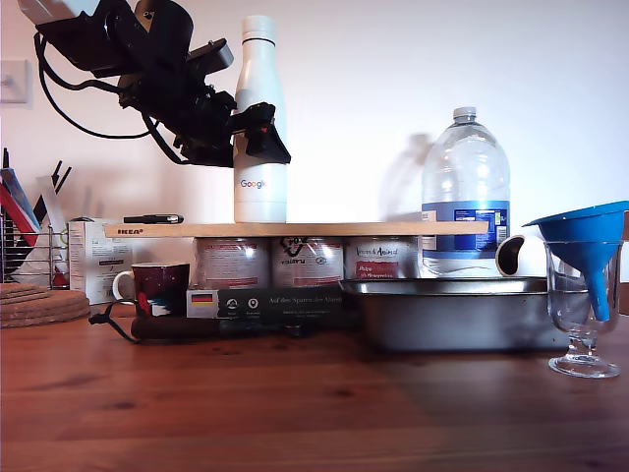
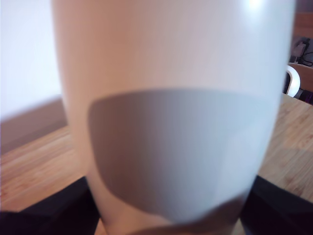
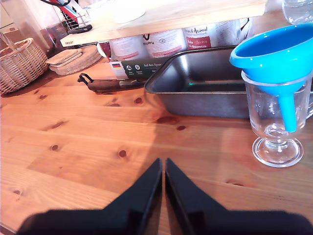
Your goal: Pick up the water bottle and place it on the shelf at the back
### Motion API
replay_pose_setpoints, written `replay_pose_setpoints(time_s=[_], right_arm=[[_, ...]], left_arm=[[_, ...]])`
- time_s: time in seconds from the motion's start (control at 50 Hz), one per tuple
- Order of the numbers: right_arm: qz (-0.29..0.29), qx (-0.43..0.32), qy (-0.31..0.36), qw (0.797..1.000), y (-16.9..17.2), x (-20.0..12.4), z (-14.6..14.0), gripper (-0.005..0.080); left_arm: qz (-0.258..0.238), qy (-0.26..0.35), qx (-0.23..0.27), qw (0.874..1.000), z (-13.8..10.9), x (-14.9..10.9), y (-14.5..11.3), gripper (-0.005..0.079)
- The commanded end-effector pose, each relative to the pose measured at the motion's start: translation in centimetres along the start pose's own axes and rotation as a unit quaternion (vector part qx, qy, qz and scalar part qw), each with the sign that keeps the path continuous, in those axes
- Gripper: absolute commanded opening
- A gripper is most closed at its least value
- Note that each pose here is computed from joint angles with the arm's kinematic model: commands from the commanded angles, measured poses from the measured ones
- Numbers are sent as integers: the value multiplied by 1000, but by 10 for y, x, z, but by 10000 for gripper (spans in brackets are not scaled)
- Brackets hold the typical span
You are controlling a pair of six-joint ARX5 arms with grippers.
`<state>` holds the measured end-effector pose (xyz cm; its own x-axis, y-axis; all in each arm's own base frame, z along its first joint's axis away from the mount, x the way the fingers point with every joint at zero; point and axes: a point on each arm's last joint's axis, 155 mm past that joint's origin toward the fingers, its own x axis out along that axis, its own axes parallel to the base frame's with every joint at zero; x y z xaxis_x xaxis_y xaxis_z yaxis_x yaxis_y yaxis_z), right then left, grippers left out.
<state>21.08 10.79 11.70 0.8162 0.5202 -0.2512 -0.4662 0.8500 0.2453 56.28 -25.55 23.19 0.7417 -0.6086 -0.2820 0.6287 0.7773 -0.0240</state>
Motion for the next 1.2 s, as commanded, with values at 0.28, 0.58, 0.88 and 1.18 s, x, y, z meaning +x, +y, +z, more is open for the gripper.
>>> replay_pose_setpoints(time_s=[0.28, 0.58, 0.88, 1.18], right_arm=[[3, -2, -4, 1000, 1, 0, 1, -12], [3, -2, -4, 1000, 1, 0, 1, -12], [3, -2, -4, 1000, 1, 0, 1, -12], [3, -2, -4, 1000, 1, 0, 1, -12]], left_arm=[[2, -27, 9, 1000, 20, -2, 0, 541], [2, -35, 12, 999, 25, -2, 1, 617], [-7, -18, 5, 1000, 16, -2, -2, 708], [0, -18, 3, 1000, 16, -2, 1, 769]])
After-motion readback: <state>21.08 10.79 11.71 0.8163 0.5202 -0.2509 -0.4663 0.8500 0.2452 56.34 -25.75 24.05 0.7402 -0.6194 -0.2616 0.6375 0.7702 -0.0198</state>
